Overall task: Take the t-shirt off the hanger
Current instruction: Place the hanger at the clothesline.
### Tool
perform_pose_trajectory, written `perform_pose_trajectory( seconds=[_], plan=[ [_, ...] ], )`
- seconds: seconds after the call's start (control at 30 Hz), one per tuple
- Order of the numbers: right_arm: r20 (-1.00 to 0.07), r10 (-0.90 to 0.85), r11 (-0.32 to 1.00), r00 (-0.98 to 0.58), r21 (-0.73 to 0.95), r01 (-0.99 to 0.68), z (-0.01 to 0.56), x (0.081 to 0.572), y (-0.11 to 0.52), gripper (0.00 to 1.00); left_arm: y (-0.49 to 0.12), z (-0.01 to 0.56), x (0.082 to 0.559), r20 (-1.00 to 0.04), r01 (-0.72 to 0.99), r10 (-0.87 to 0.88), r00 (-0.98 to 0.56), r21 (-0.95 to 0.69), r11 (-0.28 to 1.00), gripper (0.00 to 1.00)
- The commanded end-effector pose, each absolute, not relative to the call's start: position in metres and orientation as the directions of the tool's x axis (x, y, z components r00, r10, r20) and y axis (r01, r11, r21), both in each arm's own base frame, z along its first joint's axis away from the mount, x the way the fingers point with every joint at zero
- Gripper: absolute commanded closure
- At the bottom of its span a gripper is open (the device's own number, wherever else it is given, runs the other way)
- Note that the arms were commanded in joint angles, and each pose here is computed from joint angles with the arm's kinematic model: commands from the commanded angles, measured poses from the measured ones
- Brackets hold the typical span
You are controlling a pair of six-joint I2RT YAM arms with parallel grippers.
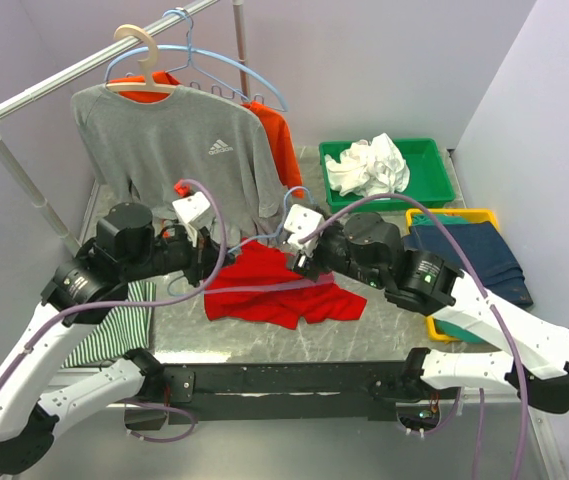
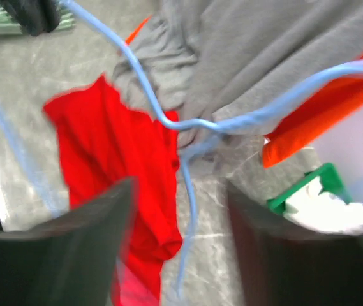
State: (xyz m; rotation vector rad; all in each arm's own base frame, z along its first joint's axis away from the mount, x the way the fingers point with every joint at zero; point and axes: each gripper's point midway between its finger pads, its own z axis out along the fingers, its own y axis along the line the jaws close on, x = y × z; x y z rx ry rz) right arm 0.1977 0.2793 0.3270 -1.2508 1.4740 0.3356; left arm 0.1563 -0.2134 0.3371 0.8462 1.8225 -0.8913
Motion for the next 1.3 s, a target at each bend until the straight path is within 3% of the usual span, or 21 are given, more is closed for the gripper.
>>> perform_pose_trajectory(
  seconds=[0.0, 0.1, 0.37, 0.63, 0.87, 1.13, 1.27],
  plan=[
    [-0.928, -0.312, 0.599, 0.206, -0.36, -0.715, 0.387, 0.212, 0.27, 0.13, -0.195, 0.361, 0.17, -0.946, 0.763, 0.091, -0.312, -0.193, 0.617, 0.99],
    [-0.945, -0.256, 0.679, 0.202, -0.325, -0.658, 0.397, 0.218, 0.257, 0.0, -0.181, 0.37, 0.173, -0.951, 0.706, 0.038, -0.307, -0.201, 0.679, 0.99],
    [-0.97, -0.132, 0.784, 0.202, -0.227, -0.577, 0.404, 0.222, 0.234, 0.0, -0.12, 0.405, 0.166, -0.954, 0.477, -0.16, -0.254, -0.268, 0.837, 0.99],
    [-0.974, -0.117, 0.777, 0.195, -0.212, -0.592, 0.399, 0.222, 0.24, 0.0, -0.041, 0.46, 0.132, -0.926, 0.269, -0.369, -0.086, -0.378, 0.886, 0.99],
    [-0.971, -0.138, 0.759, 0.195, -0.23, -0.609, 0.394, 0.225, 0.251, 0.0, 0.016, 0.469, 0.133, -0.918, 0.003, -0.396, 0.01, -0.396, 0.918, 0.99],
    [-0.969, -0.159, 0.735, 0.187, -0.243, -0.633, 0.388, 0.228, 0.266, 0.0, 0.053, 0.452, 0.163, -0.935, -0.34, -0.335, 0.114, -0.353, 0.872, 0.99],
    [-0.971, -0.142, 0.674, 0.193, -0.238, -0.699, 0.395, 0.221, 0.285, 0.0, 0.039, 0.464, 0.193, -0.937, -0.38, -0.315, 0.153, -0.35, 0.856, 0.99]
  ],
)
